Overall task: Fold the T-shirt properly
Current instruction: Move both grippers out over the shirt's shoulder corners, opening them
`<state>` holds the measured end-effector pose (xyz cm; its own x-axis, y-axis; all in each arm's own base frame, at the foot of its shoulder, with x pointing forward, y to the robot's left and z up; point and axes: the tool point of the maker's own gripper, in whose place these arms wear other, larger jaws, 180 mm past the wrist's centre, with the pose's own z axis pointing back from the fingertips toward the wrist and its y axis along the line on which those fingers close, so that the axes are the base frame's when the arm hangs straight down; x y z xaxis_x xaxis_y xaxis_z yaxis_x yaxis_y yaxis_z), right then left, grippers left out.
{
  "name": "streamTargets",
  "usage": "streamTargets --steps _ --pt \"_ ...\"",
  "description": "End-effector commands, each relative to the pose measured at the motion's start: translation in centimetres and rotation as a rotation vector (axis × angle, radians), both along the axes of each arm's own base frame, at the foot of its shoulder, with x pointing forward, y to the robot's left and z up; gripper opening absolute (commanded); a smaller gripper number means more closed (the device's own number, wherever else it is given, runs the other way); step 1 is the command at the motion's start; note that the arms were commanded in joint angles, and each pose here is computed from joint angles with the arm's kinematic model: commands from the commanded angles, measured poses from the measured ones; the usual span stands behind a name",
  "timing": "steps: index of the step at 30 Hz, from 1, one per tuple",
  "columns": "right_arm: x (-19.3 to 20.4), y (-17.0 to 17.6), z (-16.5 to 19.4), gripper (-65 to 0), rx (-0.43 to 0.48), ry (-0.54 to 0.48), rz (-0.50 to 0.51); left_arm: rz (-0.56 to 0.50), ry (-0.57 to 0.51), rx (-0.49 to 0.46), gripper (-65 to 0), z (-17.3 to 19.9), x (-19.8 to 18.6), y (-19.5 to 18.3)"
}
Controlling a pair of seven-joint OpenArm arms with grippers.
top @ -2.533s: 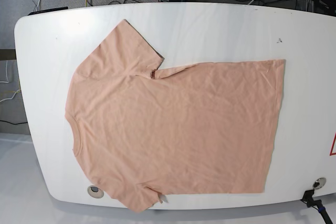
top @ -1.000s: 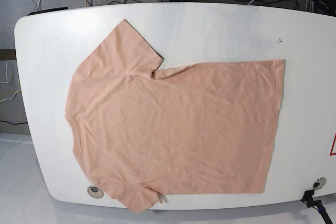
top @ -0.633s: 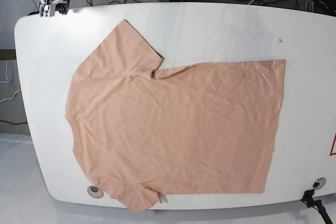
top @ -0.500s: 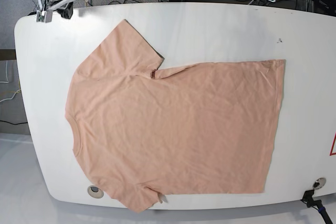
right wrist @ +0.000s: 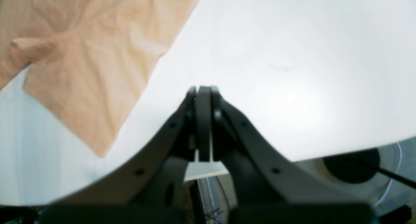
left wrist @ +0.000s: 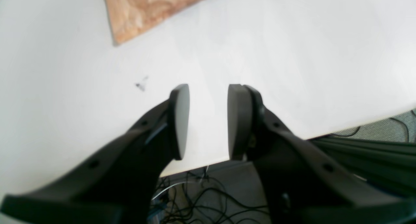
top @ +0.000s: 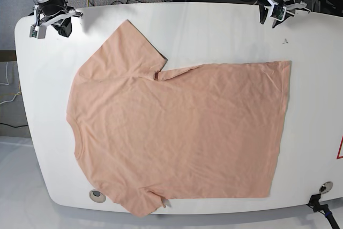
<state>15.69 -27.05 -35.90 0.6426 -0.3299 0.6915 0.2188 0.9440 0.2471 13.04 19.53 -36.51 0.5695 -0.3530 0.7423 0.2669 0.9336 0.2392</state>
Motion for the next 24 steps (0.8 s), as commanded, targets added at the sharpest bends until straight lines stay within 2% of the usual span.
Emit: streamTargets --steps 1,11,18,19,24 --pt "0.7 -0.4 0.9 -65.0 -0.015 -0.031 0.007 -0.001 -0.05 -0.011 -46.3 1.4 1.1 -0.2" --pt "1.6 -0.3 1.3 -65.0 -0.012 -0.055 0.009 0.016 -0.115 -0.064 -43.5 4.7 3.4 -1.3" --pt "1.6 0.1 1.3 -65.0 -0.006 -0.057 0.019 0.014 -0.098 -0.053 -43.8 4.3 3.5 -1.2" --pt "1.8 -0.3 1.7 -65.0 -0.014 -0.076 -0.002 0.016 -0.109 -0.06 -42.8 4.5 3.3 -1.4" --pt "2.3 -0.7 2.3 -65.0 -0.146 -0.102 0.076 0.026 -0.119 -0.067 -43.2 4.3 3.5 -1.3"
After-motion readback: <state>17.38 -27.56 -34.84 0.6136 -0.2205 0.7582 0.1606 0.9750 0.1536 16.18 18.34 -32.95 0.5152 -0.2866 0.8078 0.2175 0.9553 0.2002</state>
